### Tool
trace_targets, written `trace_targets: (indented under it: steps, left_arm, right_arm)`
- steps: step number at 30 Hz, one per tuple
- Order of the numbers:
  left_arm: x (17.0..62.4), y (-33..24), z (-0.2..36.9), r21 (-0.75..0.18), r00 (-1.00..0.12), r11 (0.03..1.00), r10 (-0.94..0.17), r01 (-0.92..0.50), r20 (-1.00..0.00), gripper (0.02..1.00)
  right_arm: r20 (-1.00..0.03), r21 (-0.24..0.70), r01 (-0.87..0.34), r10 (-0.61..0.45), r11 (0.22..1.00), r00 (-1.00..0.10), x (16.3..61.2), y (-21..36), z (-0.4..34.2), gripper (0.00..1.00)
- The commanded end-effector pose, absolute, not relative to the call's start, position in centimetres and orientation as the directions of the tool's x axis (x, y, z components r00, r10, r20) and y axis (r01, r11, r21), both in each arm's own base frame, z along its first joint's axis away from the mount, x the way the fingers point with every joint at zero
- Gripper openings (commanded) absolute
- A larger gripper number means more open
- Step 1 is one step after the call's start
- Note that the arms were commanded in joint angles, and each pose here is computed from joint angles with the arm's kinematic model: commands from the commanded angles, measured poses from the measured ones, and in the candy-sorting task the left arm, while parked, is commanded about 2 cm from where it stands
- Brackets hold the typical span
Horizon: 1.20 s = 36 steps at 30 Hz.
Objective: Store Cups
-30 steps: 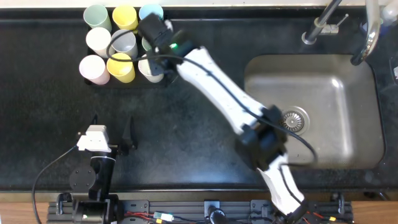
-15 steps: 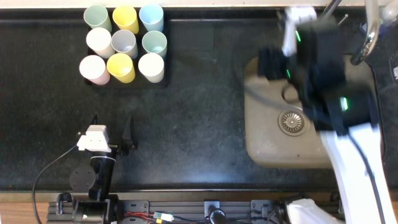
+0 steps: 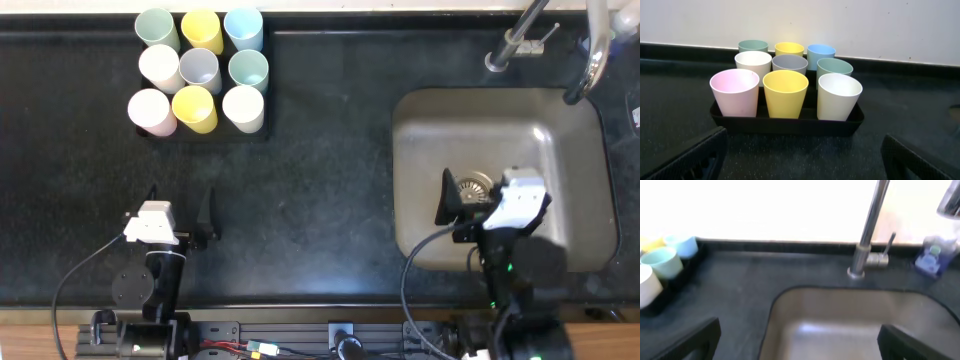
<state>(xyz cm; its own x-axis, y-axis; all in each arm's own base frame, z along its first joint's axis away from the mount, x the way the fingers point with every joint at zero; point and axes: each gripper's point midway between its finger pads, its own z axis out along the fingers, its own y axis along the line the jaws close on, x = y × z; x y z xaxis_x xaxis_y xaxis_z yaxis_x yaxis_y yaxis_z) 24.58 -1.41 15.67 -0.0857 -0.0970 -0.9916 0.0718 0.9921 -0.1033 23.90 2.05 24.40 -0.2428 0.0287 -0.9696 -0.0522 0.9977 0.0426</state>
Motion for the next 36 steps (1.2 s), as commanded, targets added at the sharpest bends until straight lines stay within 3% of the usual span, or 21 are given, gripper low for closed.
trace_targets:
  steps: [1, 10, 17, 36]
  left_arm:
    - [24.5, -1.7, 15.8, -0.111, -0.081, 0.99, -0.104, 0.088, -0.991, 1.0]
    - [24.5, -1.7, 15.8, -0.111, -0.081, 0.99, -0.104, 0.088, -0.991, 1.0]
    - [24.5, -1.7, 15.8, -0.111, -0.081, 0.99, -0.104, 0.088, -0.991, 1.0]
    - [24.5, -1.7, 15.8, -0.111, -0.081, 0.99, -0.104, 0.088, -0.991, 1.0]
  right_arm:
    - [-0.992, 0.045, -0.05, 0.039, 0.998, -0.12, 23.8, 1.8, 23.4, 0.998]
    - [-0.994, 0.062, -0.067, 0.067, 0.996, 0.085, 24.1, 2.0, 22.5, 0.998]
    - [-0.995, 0.058, -0.116, 0.067, 0.991, 0.073, 24.4, 3.1, 19.4, 0.998]
    - [-1.0, 0.017, -0.125, 0.016, 0.992, -0.007, 24.4, 3.4, 17.3, 0.998]
